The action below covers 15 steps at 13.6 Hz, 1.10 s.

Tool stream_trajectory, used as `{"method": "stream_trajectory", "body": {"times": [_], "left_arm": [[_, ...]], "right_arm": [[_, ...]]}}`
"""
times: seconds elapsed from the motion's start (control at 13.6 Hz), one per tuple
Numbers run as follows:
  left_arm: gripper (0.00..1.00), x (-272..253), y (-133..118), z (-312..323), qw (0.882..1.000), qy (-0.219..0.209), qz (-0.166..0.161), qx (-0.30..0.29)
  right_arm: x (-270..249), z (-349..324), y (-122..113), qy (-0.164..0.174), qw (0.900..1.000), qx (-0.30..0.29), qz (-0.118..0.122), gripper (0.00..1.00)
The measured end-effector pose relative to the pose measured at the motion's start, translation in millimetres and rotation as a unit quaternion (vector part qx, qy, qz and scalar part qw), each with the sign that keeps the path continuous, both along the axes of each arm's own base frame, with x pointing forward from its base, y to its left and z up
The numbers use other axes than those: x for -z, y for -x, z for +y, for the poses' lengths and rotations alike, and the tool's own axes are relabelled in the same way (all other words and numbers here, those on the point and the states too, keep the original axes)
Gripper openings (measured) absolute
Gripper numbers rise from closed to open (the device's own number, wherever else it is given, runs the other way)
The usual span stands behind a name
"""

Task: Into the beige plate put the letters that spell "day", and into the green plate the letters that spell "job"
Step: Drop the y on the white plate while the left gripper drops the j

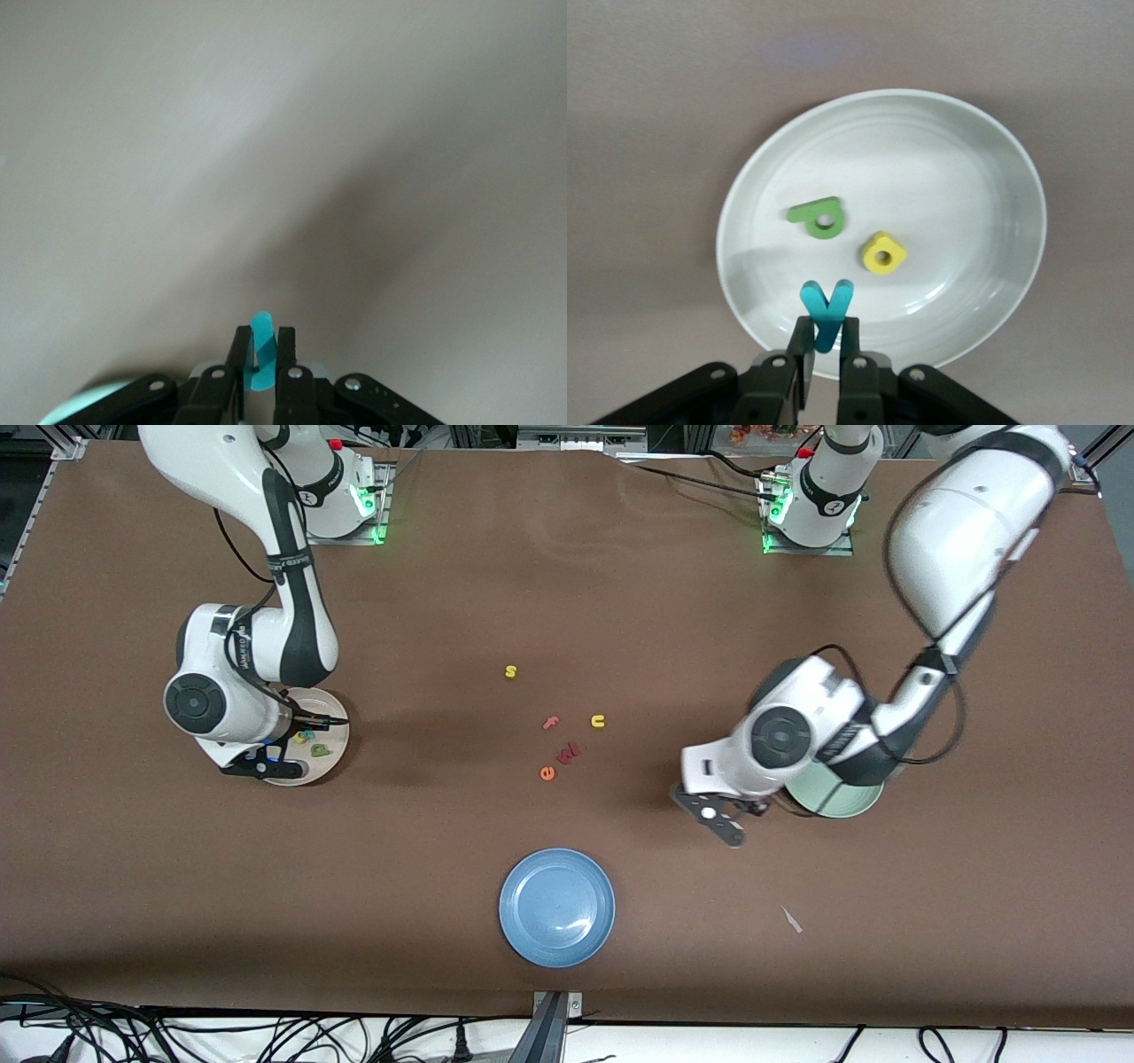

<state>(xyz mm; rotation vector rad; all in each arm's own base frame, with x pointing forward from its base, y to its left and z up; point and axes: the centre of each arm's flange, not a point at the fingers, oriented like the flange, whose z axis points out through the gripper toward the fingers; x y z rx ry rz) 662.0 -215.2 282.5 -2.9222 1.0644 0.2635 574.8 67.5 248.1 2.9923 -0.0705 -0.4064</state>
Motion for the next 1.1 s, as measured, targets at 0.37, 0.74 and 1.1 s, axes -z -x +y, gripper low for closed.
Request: {"method": "stream_trajectory", "body": {"times": [0.37, 0.74, 1.1], "left_arm": [[0.11, 18.8, 10.7, 81.4, 0.995, -0.036, 0.092, -0.027], [0.11, 63.3, 29.9, 97.3, 0.992, -0.046, 0.114, -0.027], [0.18, 83.6, 32.9, 106.5, 0.995, -0.056, 0.081, -0.034]], "right_arm": [[-1.4, 8.0, 0.0, 0.0, 1.0, -0.005, 0.019, 0.55], [-45.7, 39.1, -18.3, -0.035, 0.999, 0.001, 0.038, 1.0], [-72.2, 65.6, -26.1, -0.027, 0.999, 0.034, 0.033, 1.0]]}}
